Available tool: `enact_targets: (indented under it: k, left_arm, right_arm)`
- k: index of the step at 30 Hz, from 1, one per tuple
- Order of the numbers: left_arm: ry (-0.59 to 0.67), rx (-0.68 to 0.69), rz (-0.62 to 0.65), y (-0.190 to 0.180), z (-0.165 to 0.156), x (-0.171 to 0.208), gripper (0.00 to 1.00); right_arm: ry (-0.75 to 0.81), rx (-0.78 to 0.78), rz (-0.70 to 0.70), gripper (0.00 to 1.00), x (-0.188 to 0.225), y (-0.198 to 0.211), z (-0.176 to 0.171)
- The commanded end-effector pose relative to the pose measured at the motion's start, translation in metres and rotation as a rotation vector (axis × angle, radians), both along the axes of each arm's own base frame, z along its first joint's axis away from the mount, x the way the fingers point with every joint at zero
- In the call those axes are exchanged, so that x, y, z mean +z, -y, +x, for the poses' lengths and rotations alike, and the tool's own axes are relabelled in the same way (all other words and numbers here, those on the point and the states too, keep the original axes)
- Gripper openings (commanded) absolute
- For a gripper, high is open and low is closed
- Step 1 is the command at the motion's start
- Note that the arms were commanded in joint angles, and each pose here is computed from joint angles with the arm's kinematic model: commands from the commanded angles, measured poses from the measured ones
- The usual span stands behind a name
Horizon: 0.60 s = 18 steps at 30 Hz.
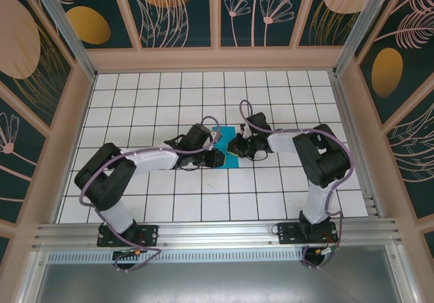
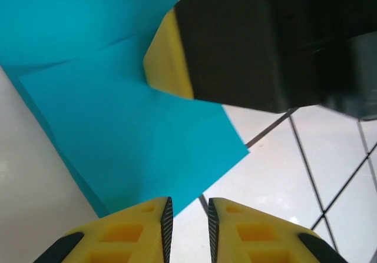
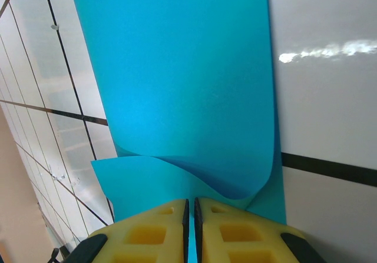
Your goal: Fold a paper plane with a square sheet of paper (fold left side to right side)
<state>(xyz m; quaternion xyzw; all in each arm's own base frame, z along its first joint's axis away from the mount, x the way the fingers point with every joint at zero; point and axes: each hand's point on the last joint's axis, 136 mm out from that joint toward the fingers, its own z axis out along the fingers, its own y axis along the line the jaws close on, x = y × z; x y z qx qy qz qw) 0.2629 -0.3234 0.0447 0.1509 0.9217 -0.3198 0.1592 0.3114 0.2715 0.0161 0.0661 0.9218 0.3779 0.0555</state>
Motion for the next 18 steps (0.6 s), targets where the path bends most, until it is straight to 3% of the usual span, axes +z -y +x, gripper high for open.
enact_targets:
  k: [1, 11, 18]
  left_arm:
    - [-0.010, -0.032, -0.010, 0.006, 0.002, -0.006, 0.26]
    - [-0.085, -0.020, 0.083, -0.014, -0.015, -0.042, 0.25]
    - [-0.131, -0.001, 0.086, -0.027, -0.032, -0.055, 0.25]
  right_arm:
    - [-0.081, -0.014, -0.137, 0.16, -0.040, 0.020, -0.017]
    - [-0.073, -0.011, -0.133, 0.16, -0.037, 0.019, -0.016]
    - [0.038, 0.017, -0.025, 0.16, 0.001, 0.005, -0.003]
